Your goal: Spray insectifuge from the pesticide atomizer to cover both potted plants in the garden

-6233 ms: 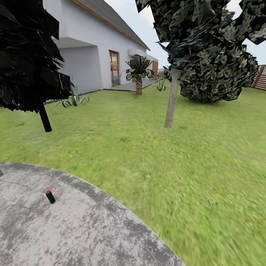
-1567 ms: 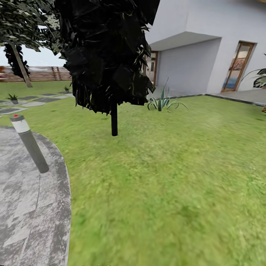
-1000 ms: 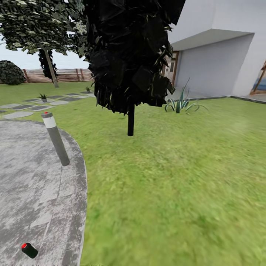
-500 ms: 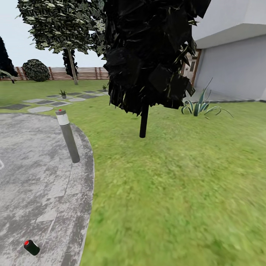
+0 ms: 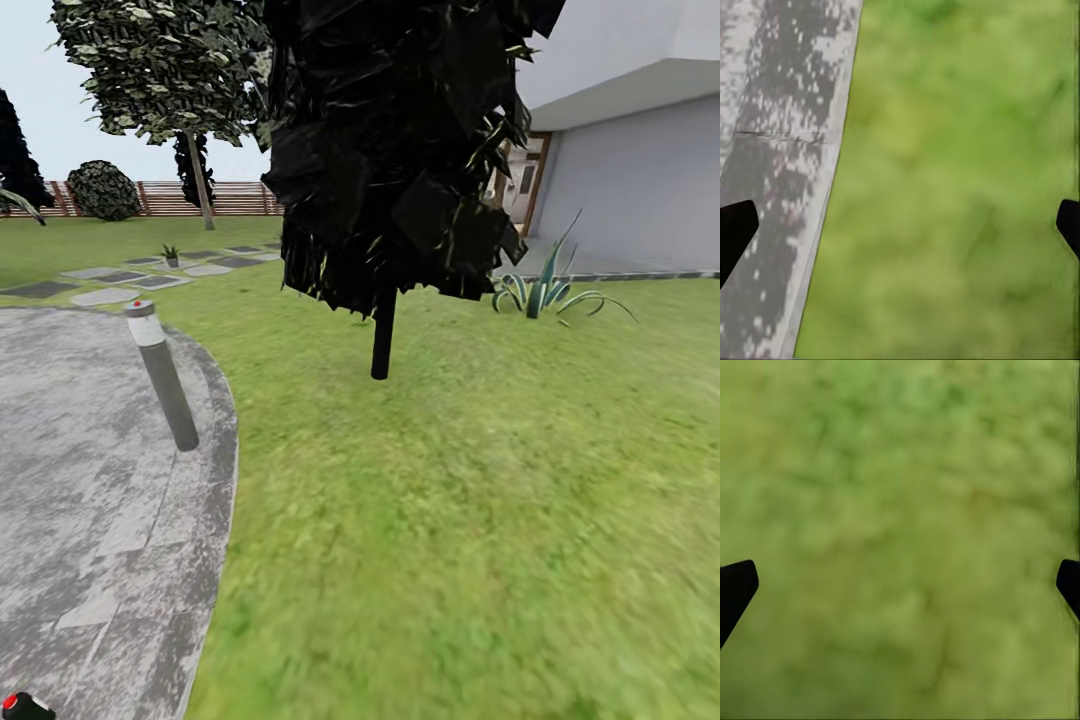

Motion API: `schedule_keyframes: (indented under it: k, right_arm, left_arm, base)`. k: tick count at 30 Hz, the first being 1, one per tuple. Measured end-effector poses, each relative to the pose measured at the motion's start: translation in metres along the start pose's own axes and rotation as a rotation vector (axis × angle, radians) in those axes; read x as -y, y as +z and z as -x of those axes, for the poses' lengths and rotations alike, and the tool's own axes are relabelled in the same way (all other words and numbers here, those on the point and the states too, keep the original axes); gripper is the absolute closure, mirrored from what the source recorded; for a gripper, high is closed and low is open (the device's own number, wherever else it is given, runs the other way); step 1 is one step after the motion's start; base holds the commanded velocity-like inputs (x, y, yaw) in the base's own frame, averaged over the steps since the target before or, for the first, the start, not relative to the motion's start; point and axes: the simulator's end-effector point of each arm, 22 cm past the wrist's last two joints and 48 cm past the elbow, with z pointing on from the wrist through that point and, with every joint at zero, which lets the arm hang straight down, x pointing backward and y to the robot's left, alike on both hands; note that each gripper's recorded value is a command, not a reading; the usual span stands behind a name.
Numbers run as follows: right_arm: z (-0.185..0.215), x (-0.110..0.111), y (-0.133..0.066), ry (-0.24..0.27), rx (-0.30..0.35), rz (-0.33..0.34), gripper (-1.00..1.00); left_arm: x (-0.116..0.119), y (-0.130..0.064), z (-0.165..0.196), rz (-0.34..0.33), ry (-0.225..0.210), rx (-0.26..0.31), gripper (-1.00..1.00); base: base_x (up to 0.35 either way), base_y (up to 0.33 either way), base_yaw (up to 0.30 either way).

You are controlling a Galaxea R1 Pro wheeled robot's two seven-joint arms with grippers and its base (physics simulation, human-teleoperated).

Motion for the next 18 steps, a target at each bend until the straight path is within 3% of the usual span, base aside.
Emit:
schedule_keyframes:
  k: [18]
  right_arm:
    - [0.0000, 0.0000, 0.0001, 0.000, 0.000, 0.000, -1.00]
  left_arm:
    - [-0.0002, 0.0000, -0.0001, 0.001, -0.001, 0.000, -1.00]
  base:
    - [0.193, -0.222, 0.255]
